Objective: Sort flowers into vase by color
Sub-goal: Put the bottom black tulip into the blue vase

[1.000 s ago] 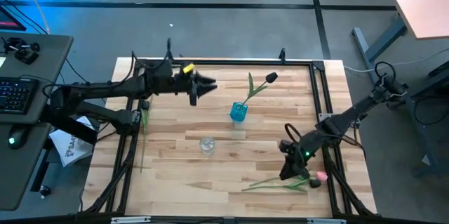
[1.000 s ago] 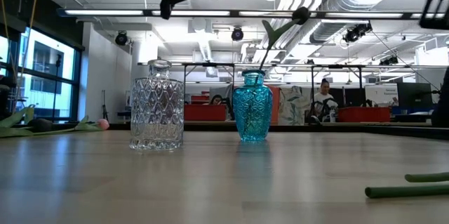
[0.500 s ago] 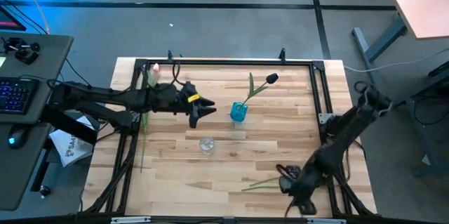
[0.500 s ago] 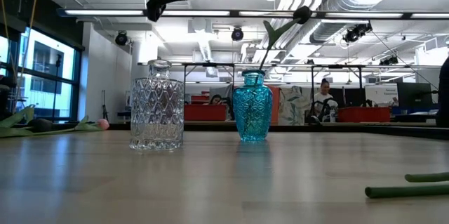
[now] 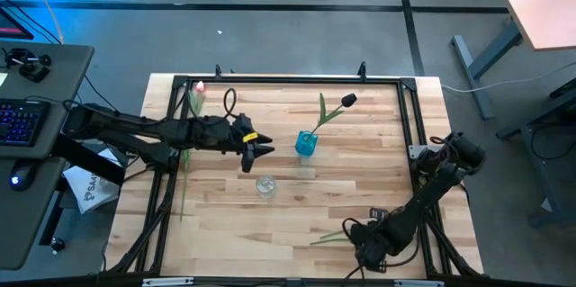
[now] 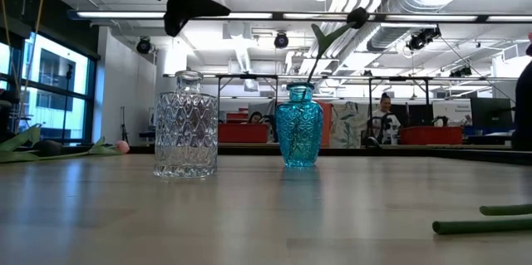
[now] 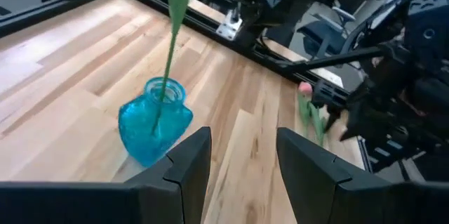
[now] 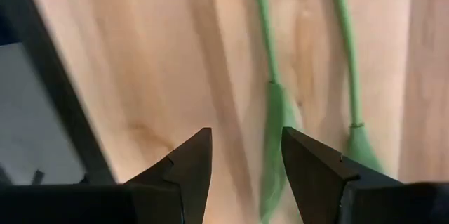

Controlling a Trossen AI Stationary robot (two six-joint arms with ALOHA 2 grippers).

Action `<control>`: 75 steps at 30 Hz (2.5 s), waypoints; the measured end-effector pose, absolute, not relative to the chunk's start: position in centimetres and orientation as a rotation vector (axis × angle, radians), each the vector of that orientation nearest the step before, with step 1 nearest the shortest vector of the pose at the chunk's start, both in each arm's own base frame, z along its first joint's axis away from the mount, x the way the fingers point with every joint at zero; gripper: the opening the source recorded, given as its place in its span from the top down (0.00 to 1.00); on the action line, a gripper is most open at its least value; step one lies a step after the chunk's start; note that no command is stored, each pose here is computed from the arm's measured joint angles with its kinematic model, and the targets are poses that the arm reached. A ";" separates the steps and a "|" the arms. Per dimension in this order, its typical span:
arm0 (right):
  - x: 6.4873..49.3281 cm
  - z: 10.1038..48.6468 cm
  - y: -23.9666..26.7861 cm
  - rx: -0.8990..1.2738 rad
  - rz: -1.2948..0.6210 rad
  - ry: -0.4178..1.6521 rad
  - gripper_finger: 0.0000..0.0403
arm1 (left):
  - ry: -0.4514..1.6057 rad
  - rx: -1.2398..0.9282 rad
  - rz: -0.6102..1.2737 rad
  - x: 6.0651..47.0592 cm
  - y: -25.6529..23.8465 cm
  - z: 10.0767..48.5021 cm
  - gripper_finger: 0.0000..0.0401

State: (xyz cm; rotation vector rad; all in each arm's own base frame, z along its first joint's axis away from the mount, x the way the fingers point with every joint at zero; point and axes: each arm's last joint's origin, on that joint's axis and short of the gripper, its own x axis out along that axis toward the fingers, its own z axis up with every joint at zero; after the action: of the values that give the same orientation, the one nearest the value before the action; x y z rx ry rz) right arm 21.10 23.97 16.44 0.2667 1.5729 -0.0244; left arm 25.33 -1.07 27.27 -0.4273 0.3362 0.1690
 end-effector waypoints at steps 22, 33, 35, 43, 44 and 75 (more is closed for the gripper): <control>21.6 13.6 24.7 0.120 0.026 1.595 0.86 | 0.260 -0.516 0.158 26.6 -6.8 26.3 0.62; 19.6 24.7 21.9 0.064 0.123 1.438 0.99 | -0.140 -0.513 0.081 24.9 -5.9 33.1 0.62; 19.1 27.4 20.8 0.115 0.100 1.310 0.99 | -0.178 -0.469 0.092 24.4 -5.6 34.2 0.62; 19.2 34.8 16.6 0.204 -0.072 0.634 1.00 | -0.242 -0.287 0.171 23.3 -5.1 37.5 0.61; 19.7 35.4 16.3 0.192 -0.079 0.573 1.00 | -0.231 -0.266 0.172 23.4 -5.1 37.7 0.60; 28.5 38.8 11.4 -0.006 0.006 0.113 1.00 | -0.131 -0.047 0.043 31.6 -10.4 38.2 0.36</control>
State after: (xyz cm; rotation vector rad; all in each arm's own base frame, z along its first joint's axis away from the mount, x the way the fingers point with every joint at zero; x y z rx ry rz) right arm 28.45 11.37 38.85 -0.0057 0.1133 0.0057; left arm 31.57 -10.43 38.24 -0.0471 -0.1310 0.0432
